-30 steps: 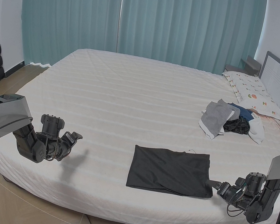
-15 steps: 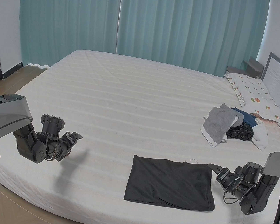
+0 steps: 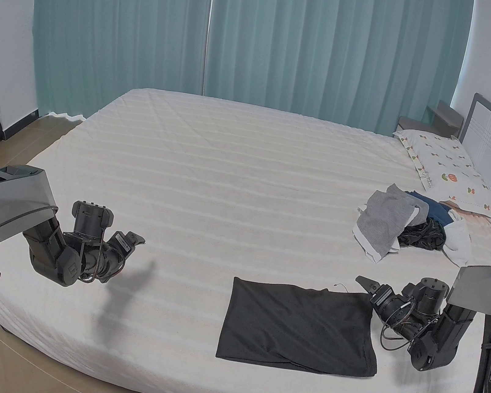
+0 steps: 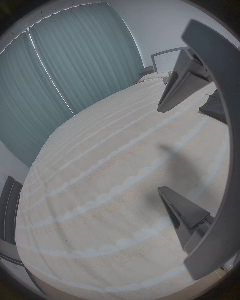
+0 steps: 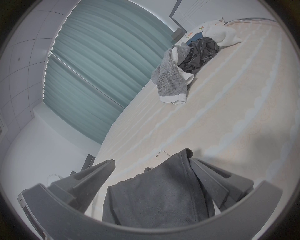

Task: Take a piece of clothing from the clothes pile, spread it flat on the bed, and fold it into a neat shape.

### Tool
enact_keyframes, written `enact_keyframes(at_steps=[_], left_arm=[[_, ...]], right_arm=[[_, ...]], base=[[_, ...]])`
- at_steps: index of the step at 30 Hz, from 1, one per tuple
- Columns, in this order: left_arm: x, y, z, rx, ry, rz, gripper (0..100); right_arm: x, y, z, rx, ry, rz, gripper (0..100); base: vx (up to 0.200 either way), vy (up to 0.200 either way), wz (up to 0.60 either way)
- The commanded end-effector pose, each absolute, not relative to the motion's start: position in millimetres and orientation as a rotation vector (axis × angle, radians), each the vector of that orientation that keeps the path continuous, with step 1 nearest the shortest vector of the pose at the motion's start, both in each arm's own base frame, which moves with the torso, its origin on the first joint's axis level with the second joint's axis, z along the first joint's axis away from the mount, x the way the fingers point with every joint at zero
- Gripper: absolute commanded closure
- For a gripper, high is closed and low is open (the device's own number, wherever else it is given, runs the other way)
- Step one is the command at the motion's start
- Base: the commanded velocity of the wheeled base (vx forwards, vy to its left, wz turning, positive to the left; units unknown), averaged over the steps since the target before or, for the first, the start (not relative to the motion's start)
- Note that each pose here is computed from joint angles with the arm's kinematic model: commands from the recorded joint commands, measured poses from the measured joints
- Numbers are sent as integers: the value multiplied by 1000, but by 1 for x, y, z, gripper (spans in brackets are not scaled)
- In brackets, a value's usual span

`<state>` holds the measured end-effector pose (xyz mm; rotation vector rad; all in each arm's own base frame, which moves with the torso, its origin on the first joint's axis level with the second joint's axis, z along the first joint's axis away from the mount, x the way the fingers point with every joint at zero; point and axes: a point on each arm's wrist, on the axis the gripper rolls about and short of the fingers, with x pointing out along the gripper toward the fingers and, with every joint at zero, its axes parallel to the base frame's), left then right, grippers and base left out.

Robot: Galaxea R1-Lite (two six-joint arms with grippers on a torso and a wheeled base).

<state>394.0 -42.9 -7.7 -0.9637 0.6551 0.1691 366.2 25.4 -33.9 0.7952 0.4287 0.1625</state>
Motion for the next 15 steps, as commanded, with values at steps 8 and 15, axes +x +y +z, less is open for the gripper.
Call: enact_keyframes(at_steps=[8, 15], left_arm=[[394, -43, -8, -964, 657, 168, 0], [394, -43, -8, -964, 654, 169, 0]], right_arm=[[368, 27, -49, 792, 455, 155, 0], [372, 26, -50, 785, 433, 124, 100]], base=[[0, 0, 0], [0, 0, 0]])
